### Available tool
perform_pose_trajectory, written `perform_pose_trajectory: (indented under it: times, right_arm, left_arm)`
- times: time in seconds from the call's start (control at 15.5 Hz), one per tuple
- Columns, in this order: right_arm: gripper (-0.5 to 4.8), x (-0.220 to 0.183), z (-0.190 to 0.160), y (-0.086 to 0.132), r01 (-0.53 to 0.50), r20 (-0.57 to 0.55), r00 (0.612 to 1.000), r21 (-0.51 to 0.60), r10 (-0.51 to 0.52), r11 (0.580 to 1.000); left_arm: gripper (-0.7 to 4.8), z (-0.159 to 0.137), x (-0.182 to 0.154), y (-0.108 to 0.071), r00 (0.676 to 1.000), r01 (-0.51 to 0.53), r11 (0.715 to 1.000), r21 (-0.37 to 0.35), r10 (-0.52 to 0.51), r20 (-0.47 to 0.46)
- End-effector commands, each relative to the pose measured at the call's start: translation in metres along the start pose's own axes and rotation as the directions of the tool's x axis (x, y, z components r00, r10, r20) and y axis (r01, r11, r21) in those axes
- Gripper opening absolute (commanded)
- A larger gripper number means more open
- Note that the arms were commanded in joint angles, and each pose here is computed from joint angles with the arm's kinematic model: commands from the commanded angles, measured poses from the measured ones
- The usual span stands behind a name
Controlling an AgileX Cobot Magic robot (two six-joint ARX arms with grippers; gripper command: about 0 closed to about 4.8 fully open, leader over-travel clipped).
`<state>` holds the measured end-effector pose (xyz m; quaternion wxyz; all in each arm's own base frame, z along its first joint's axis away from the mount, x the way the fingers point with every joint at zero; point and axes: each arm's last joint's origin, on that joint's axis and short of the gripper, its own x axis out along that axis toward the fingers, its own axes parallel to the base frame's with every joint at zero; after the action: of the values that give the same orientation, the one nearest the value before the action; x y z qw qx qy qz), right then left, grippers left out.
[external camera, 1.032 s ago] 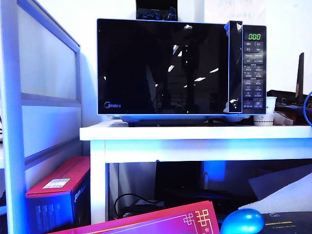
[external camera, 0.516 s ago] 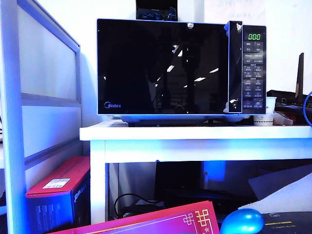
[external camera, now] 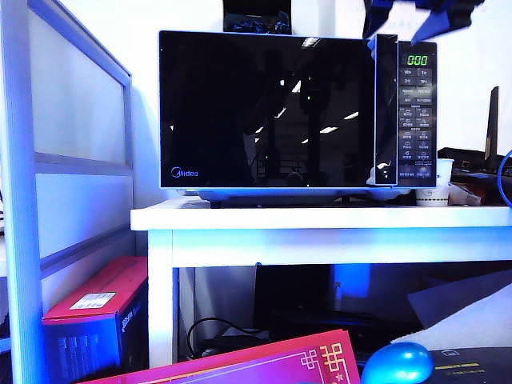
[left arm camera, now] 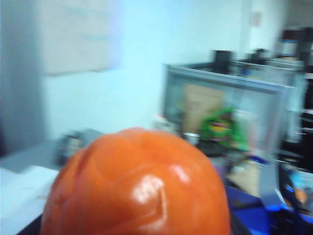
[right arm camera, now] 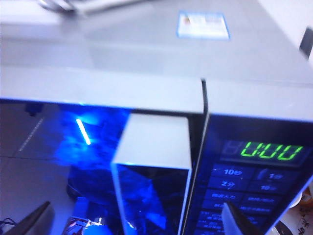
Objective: Open the microwave door, place the orange inside the microwave, then close the microwave door.
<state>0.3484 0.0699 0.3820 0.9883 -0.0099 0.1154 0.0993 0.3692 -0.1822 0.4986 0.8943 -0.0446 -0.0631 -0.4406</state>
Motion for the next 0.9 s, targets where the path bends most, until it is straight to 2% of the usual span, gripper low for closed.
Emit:
perform_pose_trajectory:
  times: [0.06, 0.39, 0.77, 0.84, 0.9]
  right_arm:
    - [4.79, 0.015, -0.003, 0.000, 0.016, 0.039, 0.999, 0.005, -0.016, 1.000]
    - [4.79, 0.035, -0.013, -0.003, 0.101, 0.061, 0.993, 0.011, -0.102, 0.995]
    - [4.79, 0.049, -0.018, -0.003, 0.108, 0.104, 0.989, 0.016, -0.109, 0.994]
    - [4.45, 0.051, -0.020, -0.003, 0.108, 0.098, 0.989, 0.015, -0.109, 0.994]
    - [3.10, 0.052, -0.021, -0.003, 0.108, 0.092, 0.990, 0.015, -0.109, 0.994]
  left_arm:
    - [3.72, 0.011, -0.006, -0.004, 0.999, -0.015, 0.999, 0.038, 0.014, 0.030]
    - [3.72, 0.011, -0.006, -0.004, 1.000, -0.011, 0.999, 0.036, 0.011, 0.026]
    - [3.72, 0.010, -0.006, -0.004, 1.000, -0.012, 0.999, 0.036, 0.011, 0.020]
    - [3.72, 0.010, -0.006, -0.004, 1.000, -0.012, 0.999, 0.035, 0.012, 0.018]
    - [3.72, 0.010, -0.006, -0.004, 1.000, -0.013, 0.999, 0.035, 0.012, 0.018]
